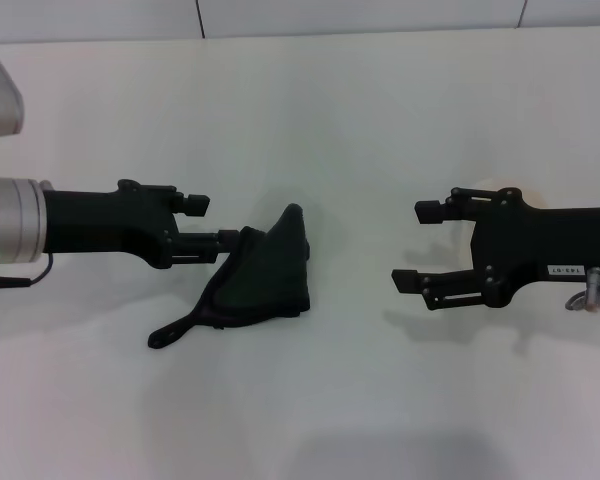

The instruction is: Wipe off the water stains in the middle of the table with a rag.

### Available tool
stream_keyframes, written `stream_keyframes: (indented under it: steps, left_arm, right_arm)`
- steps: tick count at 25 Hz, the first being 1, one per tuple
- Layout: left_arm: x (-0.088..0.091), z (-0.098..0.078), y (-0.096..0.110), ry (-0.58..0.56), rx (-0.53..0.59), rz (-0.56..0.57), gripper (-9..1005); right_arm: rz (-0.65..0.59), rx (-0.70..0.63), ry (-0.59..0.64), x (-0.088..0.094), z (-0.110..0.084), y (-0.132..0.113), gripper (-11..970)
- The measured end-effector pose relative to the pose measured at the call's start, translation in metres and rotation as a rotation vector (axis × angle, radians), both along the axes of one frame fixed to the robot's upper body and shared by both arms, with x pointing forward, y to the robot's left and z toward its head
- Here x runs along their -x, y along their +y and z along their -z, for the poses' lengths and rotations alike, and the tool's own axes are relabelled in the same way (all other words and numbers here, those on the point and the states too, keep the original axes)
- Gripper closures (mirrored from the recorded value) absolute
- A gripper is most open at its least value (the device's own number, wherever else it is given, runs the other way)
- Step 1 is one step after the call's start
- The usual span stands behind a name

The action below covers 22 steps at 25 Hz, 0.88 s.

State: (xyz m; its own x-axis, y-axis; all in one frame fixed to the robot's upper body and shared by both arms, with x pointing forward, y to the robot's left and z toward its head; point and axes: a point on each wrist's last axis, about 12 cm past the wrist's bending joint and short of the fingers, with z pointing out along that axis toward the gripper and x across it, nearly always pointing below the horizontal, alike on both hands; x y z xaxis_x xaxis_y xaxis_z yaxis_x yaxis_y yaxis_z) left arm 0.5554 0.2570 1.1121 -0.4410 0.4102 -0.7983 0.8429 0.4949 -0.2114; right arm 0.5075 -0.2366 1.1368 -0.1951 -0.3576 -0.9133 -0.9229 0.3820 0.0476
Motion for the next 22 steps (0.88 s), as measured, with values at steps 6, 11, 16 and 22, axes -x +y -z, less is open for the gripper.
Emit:
stream_keyframes:
  steps: [6, 11, 16, 22]
  left_arm:
    - [-0.005, -0.018, 0.004, -0.005, 0.006, 0.057, 350]
    - [-0.003, -0.026, 0.004, -0.016, 0.014, 0.121, 120]
    - [0.005, -0.036, 0.015, -0.018, 0.052, 0.167, 112]
    - [0.018, -0.047, 0.031, 0.022, 0.075, 0.252, 112]
  right_arm:
    - [0.007, -0.009, -0.002, -0.001, -0.001, 0.0, 87]
    - [0.021, -0.011, -0.003, -0.002, -0.001, -0.003, 87]
    - [0.039, -0.013, -0.008, -0.004, -0.002, -0.007, 87]
    - [0.061, -0.014, -0.006, -0.005, -0.004, -0.012, 87]
